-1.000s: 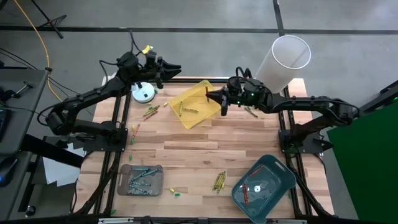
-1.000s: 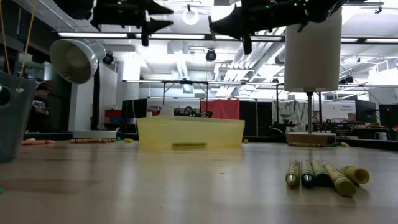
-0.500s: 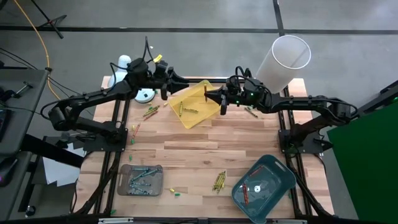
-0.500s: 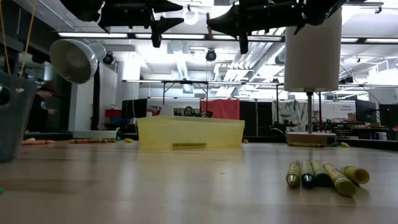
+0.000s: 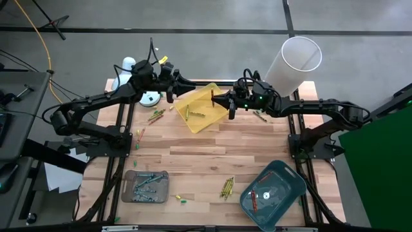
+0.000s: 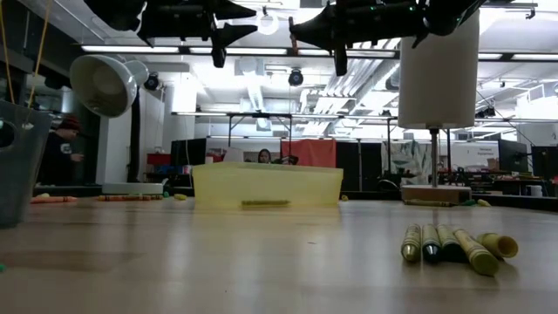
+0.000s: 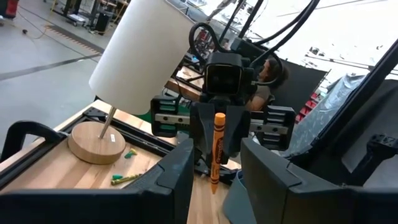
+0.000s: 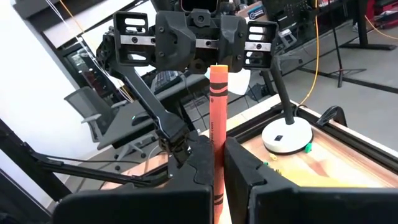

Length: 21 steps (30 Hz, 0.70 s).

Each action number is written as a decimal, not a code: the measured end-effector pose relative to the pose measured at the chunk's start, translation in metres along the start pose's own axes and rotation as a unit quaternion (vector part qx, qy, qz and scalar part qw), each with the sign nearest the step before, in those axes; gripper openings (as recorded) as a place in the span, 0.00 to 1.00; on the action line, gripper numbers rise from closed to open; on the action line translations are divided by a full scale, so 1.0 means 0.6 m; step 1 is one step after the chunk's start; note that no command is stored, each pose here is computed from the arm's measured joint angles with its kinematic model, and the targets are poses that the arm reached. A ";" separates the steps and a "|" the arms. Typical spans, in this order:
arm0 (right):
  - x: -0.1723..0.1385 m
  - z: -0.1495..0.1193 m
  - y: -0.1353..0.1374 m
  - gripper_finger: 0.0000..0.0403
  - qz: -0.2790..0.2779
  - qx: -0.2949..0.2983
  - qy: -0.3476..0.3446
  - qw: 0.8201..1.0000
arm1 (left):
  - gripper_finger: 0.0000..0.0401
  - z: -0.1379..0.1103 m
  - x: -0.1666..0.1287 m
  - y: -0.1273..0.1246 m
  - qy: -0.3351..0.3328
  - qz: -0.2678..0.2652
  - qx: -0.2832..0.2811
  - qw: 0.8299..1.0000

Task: Sort crayons
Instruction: Put the orange crayon into the green bin

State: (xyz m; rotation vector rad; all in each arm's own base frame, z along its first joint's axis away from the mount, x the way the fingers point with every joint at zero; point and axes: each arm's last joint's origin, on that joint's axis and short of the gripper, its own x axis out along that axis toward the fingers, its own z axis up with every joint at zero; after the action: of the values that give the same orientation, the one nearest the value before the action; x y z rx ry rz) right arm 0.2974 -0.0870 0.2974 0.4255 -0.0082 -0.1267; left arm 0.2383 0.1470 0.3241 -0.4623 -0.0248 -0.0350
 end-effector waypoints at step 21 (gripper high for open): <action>-0.026 -0.093 0.130 0.00 0.200 0.282 0.342 0.874 | 0.29 0.022 -0.037 0.042 -0.021 0.048 0.035 0.998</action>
State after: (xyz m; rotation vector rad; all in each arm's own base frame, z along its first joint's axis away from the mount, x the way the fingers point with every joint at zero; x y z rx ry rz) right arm 0.2935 0.0082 0.2789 1.0270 0.5787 0.4577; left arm 0.2169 0.1764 0.3240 -0.3941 -0.0455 0.0695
